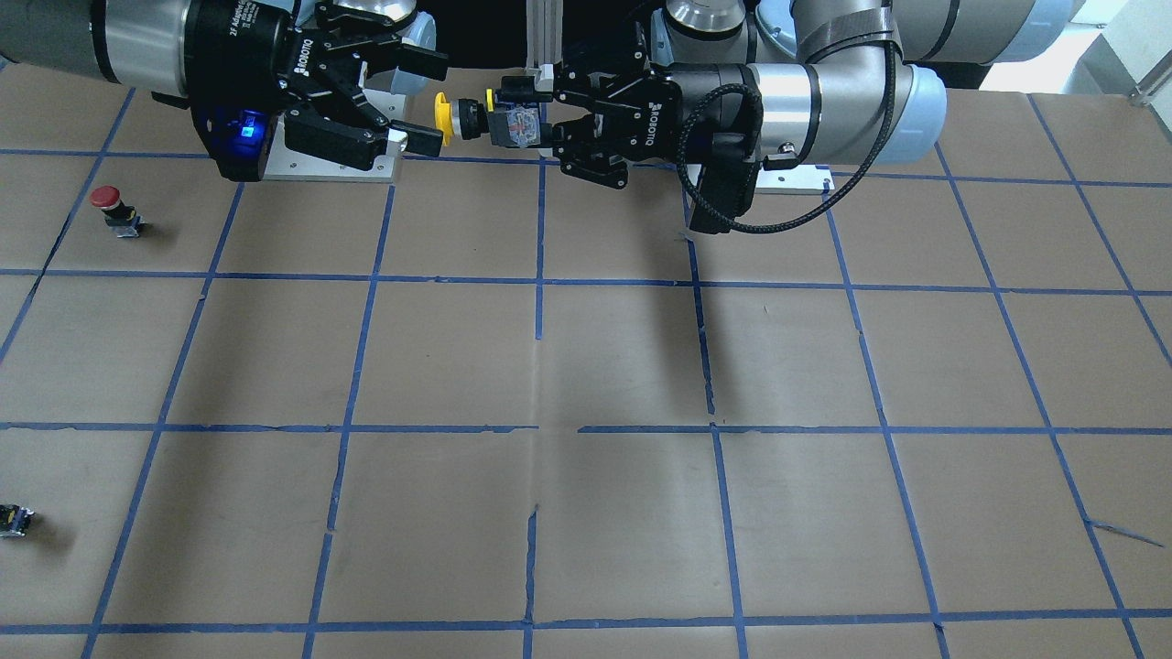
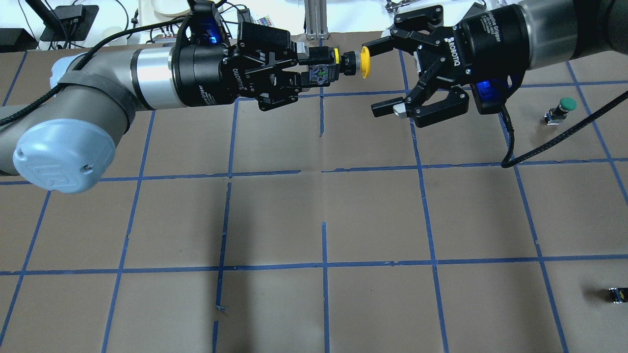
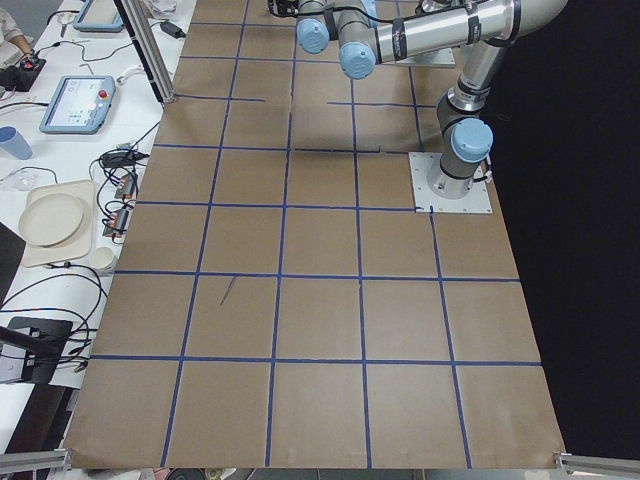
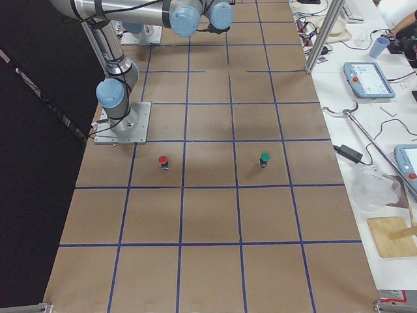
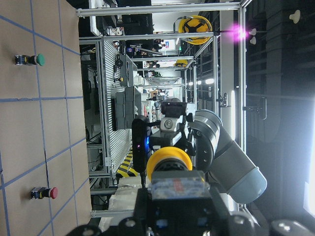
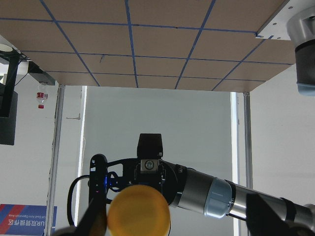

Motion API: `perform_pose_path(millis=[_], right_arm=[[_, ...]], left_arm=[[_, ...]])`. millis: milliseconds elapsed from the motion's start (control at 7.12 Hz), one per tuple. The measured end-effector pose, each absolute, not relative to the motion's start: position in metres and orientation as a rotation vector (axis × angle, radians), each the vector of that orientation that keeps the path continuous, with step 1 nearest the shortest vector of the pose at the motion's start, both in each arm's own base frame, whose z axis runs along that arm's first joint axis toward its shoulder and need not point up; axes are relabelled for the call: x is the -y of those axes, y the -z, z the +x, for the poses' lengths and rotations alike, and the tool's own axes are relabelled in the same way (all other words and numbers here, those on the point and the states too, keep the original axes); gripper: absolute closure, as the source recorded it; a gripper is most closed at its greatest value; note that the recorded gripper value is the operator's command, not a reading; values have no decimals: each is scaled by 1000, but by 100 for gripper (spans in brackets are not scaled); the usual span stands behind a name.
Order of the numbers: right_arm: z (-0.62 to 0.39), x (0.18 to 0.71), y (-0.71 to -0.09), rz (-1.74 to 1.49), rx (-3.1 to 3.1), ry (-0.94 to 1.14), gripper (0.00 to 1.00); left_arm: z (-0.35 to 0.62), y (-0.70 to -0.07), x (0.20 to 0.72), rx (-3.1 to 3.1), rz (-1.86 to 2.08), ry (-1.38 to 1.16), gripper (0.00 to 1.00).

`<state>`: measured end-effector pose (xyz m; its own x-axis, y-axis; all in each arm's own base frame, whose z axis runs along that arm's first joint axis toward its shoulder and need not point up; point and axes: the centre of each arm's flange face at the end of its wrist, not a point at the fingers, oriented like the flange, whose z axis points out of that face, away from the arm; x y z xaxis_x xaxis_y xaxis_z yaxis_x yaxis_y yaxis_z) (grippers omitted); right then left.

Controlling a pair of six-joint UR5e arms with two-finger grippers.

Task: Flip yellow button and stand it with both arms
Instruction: 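Close the right gripper around the yellow button's cap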

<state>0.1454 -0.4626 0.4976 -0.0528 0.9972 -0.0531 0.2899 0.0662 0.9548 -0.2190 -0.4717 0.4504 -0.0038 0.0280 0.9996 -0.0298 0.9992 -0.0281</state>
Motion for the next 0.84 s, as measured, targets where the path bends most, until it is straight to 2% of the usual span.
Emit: perform_pose_path(millis=[842], right_arm=[[159,462,-497,1335,-1476,-1067,2]], left_arm=[[-219,-454,469,1575,3,-44,84]])
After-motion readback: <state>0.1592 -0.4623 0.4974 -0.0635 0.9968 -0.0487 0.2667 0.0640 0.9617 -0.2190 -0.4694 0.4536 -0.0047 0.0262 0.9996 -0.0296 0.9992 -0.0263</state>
